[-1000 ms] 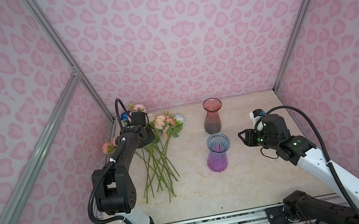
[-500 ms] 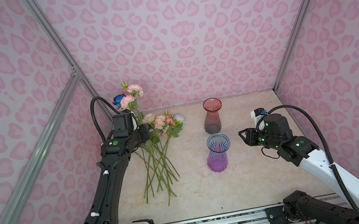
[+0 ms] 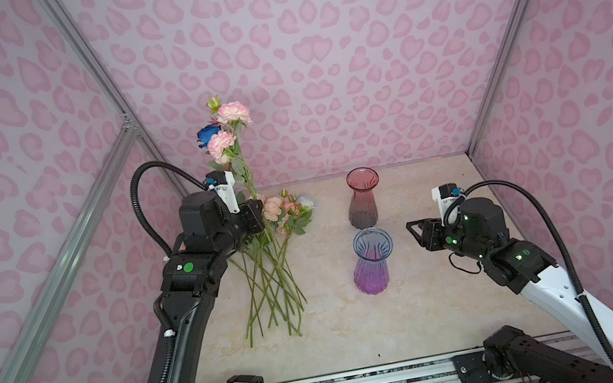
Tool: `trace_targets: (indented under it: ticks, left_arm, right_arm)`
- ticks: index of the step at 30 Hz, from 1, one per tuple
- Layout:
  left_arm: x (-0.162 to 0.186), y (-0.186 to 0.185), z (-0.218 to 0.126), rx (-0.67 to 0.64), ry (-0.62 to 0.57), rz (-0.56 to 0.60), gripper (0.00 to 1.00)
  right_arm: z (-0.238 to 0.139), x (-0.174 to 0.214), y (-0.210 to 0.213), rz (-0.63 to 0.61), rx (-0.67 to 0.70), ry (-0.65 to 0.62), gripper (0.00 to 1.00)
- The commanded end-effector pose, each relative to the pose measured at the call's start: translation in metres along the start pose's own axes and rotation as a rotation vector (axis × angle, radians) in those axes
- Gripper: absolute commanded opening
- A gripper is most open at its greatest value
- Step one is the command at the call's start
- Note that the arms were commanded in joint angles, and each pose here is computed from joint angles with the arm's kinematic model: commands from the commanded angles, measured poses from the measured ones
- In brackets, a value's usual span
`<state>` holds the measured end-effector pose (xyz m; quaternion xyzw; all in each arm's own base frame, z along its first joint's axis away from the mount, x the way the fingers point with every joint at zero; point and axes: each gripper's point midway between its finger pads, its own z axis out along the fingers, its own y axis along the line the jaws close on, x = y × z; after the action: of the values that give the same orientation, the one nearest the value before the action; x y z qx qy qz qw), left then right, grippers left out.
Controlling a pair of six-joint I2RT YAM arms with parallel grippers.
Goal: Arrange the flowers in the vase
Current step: 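Lift the rose stem with the left gripper while the right grasps it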
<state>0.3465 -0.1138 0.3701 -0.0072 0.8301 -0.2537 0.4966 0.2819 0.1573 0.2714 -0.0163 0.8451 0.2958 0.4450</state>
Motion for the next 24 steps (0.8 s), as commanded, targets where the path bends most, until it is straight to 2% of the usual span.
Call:
trace_targets:
  ticks: [1,5,9,13,16,18,24]
  left_arm:
    - [0.000,-0.021,0.010,0.142,-0.013,-0.041,0.03]
    - [0.002,-0.037,0.014,0.252,0.000,-0.085,0.03]
    - [0.003,-0.048,0.014,0.316,0.004,-0.105,0.03]
    - [0.005,-0.053,0.013,0.348,0.010,-0.112,0.04]
    - [0.008,-0.053,0.014,0.362,0.016,-0.119,0.03]
    - [0.011,-0.054,0.015,0.369,0.022,-0.119,0.03]
    - [0.012,-0.054,0.015,0.373,0.026,-0.108,0.04]
  right_arm:
    - [-0.008,-0.015,0.056,-0.138,-0.158,-0.033,0.50]
    - [-0.005,-0.018,0.125,-0.221,-0.320,-0.018,0.59]
    - [0.019,-0.008,0.193,-0.271,-0.505,0.067,0.59]
    - [0.059,0.005,0.233,-0.296,-0.572,0.160,0.58]
    - [0.092,0.017,0.243,-0.262,-0.592,0.229,0.52]
    - [0.101,0.012,0.256,-0.249,-0.621,0.243,0.45]
    - [0.119,0.025,0.258,-0.207,-0.639,0.291,0.33]
